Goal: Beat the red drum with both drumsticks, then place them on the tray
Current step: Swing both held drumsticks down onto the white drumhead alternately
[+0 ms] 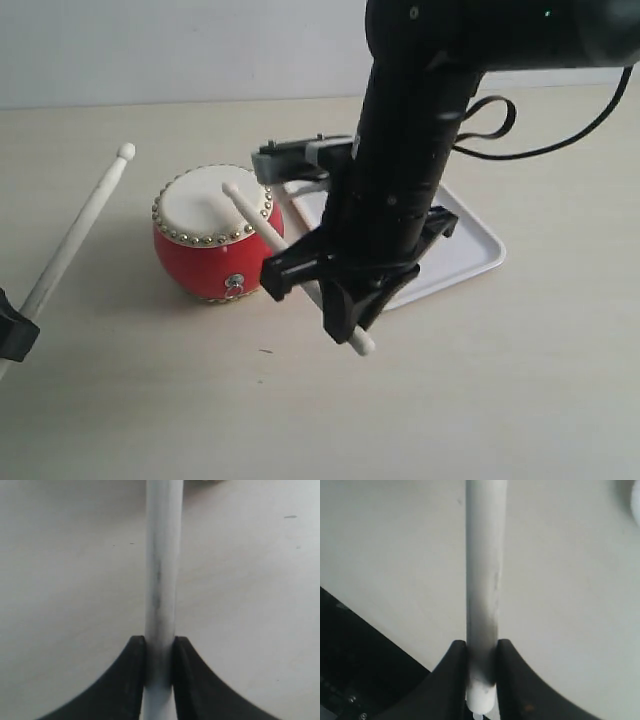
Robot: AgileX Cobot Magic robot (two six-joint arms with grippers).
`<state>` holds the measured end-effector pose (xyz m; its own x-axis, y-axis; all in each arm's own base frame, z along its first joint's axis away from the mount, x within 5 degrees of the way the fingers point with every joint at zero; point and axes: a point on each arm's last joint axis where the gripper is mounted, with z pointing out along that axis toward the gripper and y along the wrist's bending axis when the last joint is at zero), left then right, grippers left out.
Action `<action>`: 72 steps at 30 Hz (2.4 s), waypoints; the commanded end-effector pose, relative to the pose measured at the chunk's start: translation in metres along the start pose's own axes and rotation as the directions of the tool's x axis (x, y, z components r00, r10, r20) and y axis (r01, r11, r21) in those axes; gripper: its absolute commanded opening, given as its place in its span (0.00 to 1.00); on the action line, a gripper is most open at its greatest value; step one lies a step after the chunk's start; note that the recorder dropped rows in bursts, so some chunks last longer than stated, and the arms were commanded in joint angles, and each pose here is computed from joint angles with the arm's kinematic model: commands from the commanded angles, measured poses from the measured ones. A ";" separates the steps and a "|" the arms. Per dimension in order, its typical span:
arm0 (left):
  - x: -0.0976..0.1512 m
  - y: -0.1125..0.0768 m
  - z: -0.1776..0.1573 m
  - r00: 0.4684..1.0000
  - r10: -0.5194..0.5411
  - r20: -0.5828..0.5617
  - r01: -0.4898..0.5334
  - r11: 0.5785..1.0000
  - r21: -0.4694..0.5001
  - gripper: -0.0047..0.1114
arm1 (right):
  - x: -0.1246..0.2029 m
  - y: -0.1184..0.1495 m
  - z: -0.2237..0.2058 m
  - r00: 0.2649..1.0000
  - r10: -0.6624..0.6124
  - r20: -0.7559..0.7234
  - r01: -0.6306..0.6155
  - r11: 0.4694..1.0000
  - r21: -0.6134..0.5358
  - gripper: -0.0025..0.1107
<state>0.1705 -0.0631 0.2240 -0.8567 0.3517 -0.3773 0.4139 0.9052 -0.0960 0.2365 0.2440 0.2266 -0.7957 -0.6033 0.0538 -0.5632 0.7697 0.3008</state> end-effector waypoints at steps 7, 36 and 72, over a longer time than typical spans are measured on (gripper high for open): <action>-0.018 -0.007 -0.007 0.995 0.061 -0.077 -0.053 0.993 0.106 0.04 | 0.015 0.020 -0.092 0.946 -0.124 0.298 0.098 0.990 0.099 0.02; -0.058 0.003 -0.009 0.975 0.120 -0.186 -0.097 0.987 0.131 0.04 | 0.019 0.015 -0.088 0.949 -0.156 0.275 0.120 0.983 0.142 0.02; -0.048 -0.020 0.070 0.875 0.185 -0.447 -0.069 0.962 0.263 0.04 | 0.044 0.016 -0.108 0.926 -0.181 0.331 0.126 0.976 0.180 0.02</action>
<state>0.2218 -0.1090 0.1872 -0.8076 0.5894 0.0180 0.5639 0.7808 -0.2692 0.2185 0.2068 0.3324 -0.7099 -0.6351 -0.3045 -0.6898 0.7143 0.1182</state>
